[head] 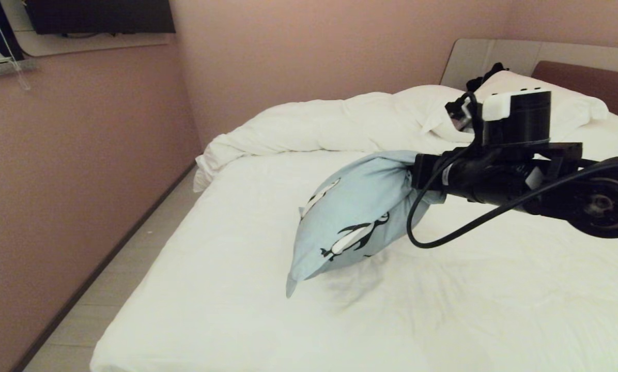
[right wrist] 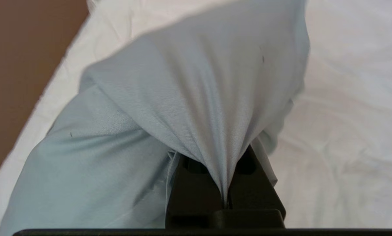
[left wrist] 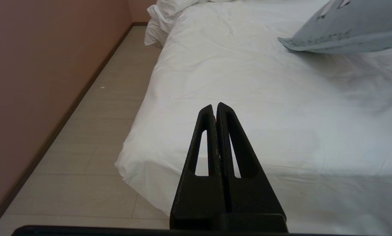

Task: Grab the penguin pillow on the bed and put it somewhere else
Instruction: Pick up the pillow, then move to the head of the bed

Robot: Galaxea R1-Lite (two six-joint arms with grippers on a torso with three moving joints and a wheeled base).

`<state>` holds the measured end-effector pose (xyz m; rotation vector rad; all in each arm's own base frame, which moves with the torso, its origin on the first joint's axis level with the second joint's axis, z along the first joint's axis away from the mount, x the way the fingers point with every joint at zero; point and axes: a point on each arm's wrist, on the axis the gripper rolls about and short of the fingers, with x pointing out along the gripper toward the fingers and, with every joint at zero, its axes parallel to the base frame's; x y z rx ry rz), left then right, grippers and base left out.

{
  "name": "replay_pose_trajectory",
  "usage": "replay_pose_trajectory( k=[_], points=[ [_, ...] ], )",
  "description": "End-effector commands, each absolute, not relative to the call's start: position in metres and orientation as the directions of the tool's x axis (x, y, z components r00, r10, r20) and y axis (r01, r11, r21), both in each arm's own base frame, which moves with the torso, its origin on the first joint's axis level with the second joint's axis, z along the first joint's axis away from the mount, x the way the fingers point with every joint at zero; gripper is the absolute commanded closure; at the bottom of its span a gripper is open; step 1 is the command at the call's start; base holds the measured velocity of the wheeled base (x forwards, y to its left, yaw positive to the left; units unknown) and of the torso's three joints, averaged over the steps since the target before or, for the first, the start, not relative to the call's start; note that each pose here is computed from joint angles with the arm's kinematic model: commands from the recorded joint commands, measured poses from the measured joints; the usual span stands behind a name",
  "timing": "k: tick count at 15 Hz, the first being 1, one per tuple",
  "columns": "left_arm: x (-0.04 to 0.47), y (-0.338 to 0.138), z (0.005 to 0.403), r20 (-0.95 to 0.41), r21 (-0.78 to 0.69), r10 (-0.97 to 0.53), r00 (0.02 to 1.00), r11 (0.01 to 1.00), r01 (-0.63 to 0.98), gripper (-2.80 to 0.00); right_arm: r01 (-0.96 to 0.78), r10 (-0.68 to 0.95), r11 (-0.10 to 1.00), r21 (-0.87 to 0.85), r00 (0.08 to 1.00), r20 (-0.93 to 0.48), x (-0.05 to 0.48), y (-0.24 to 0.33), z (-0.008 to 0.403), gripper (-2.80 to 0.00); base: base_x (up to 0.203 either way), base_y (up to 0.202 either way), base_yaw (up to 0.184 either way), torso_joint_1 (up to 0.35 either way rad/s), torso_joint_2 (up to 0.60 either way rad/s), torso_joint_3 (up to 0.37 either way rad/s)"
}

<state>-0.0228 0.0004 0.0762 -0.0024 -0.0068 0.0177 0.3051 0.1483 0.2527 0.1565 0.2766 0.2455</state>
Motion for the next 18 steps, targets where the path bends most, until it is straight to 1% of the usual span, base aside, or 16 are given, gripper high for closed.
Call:
replay_pose_trajectory(
  k=[1,3,7,9,14,18],
  points=[
    [-0.023,0.000,0.076,0.008,-0.003,0.018,1.000,1.000,-0.018,0.00,-0.222,0.257,0.957,0.185,0.946,-0.195,0.288,0.137,0.272,0.00,0.000,0.000,0.000,0.000,0.00,0.000],
    [-0.023,0.000,0.076,0.008,-0.003,0.018,1.000,1.000,-0.018,0.00,-0.232,0.262,0.956,0.181,0.951,-0.164,0.275,0.129,0.278,0.00,0.000,0.000,0.000,0.000,0.00,0.000],
    [-0.023,0.000,0.076,0.008,-0.002,0.018,1.000,1.000,-0.018,0.00,-0.267,0.275,0.952,0.150,0.961,-0.038,0.252,0.117,0.293,0.00,0.000,0.000,0.000,0.000,0.00,0.000],
    [-0.023,0.000,0.076,0.008,0.000,0.018,1.000,1.000,-0.018,0.00,-0.272,0.280,0.952,0.138,0.959,-0.037,0.248,0.115,0.291,0.00,0.000,0.000,0.000,0.000,0.00,0.000],
    [-0.023,0.000,0.076,0.008,0.000,0.018,1.000,1.000,-0.018,0.00,-0.265,0.265,0.953,0.147,0.964,0.014,0.237,0.105,0.305,0.00,0.000,0.000,0.000,0.000,0.00,0.000],
    [-0.023,0.000,0.076,0.008,-0.002,0.018,1.000,1.000,-0.018,0.00,-0.262,0.265,0.954,0.145,0.964,-0.001,0.239,0.105,0.301,0.00,0.000,0.000,0.000,0.000,0.00,0.000]
  ],
)
